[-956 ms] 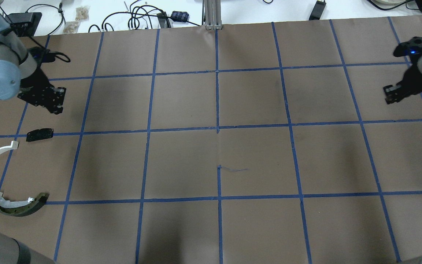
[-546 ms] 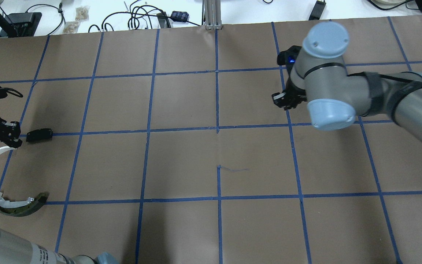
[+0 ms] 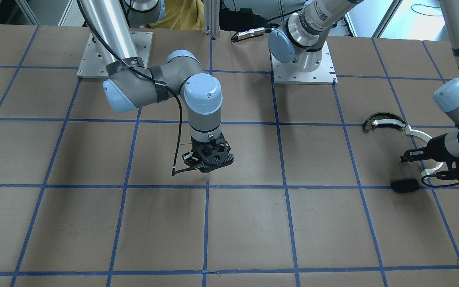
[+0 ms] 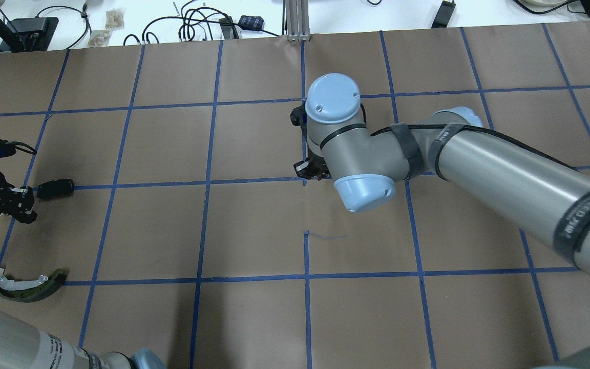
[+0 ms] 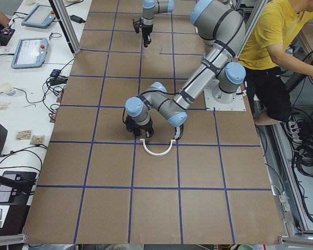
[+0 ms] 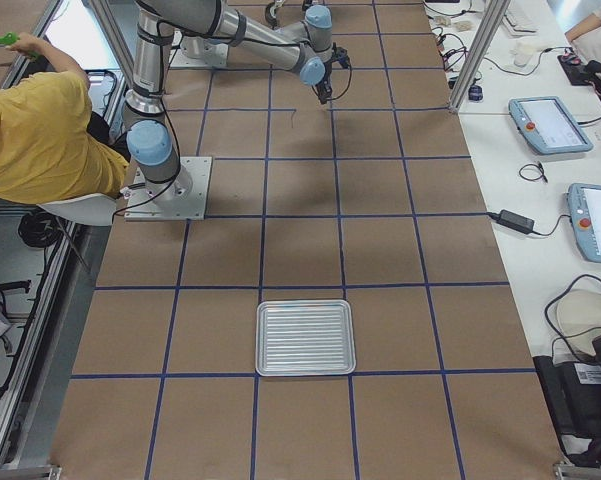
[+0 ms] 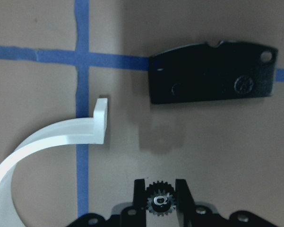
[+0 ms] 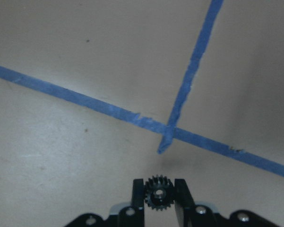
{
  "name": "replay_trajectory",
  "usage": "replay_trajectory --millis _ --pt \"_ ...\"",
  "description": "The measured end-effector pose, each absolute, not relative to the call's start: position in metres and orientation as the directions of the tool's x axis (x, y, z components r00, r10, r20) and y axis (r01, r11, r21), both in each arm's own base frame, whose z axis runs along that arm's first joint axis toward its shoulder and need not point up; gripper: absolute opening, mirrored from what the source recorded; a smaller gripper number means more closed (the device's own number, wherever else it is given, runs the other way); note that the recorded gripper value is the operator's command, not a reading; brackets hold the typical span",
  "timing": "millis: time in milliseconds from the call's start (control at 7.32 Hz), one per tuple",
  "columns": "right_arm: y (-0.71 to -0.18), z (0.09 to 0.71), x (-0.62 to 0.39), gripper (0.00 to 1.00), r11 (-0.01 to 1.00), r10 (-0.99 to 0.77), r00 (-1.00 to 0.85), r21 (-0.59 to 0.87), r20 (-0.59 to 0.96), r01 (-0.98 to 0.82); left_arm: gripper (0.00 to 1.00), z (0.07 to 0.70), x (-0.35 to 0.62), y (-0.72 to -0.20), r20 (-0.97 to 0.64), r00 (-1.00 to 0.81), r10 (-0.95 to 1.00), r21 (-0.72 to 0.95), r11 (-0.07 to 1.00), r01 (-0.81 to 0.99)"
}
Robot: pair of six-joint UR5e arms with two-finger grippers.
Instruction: Place bearing gear from tray to pile
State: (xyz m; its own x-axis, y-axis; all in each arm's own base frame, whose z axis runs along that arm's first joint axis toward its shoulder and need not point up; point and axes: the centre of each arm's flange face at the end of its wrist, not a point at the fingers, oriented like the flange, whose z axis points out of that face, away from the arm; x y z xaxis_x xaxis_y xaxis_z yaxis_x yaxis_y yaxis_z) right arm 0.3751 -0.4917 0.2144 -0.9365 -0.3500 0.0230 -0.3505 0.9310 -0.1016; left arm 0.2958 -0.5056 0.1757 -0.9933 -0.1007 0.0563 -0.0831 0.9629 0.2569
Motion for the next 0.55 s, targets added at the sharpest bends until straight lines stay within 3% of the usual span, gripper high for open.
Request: replay_trajectory --millis 137,273,410,546 --pt "-0.484 0.210 0.384 0.34 0.932 -0.350 -0.937 -0.091 0.020 -0.350 0.06 0.174 0.296 -0.504 0.052 -0.994 -0.100 0.266 0.960 -0.083" --pt "-0.479 0.204 0.387 0.93 0.933 -0.351 -0.936 -0.076 0.019 -0.351 0.08 0.174 0.296 -0.502 0.047 -0.994 -0.097 0.277 0.957 -0.081" --pt "-0.476 0.198 0.388 1.00 0.933 -0.354 -0.935 -0.069 0.020 -0.354 0.20 0.176 0.295 -0.500 0.047 -0.994 -0.095 0.286 0.955 -0.078" --pt "-0.482 0.203 0.385 1.00 0.929 -0.357 -0.934 -0.092 0.024 -0.358 0.58 0.177 0.294 -0.498 0.049 -0.994 -0.094 0.300 0.951 -0.075"
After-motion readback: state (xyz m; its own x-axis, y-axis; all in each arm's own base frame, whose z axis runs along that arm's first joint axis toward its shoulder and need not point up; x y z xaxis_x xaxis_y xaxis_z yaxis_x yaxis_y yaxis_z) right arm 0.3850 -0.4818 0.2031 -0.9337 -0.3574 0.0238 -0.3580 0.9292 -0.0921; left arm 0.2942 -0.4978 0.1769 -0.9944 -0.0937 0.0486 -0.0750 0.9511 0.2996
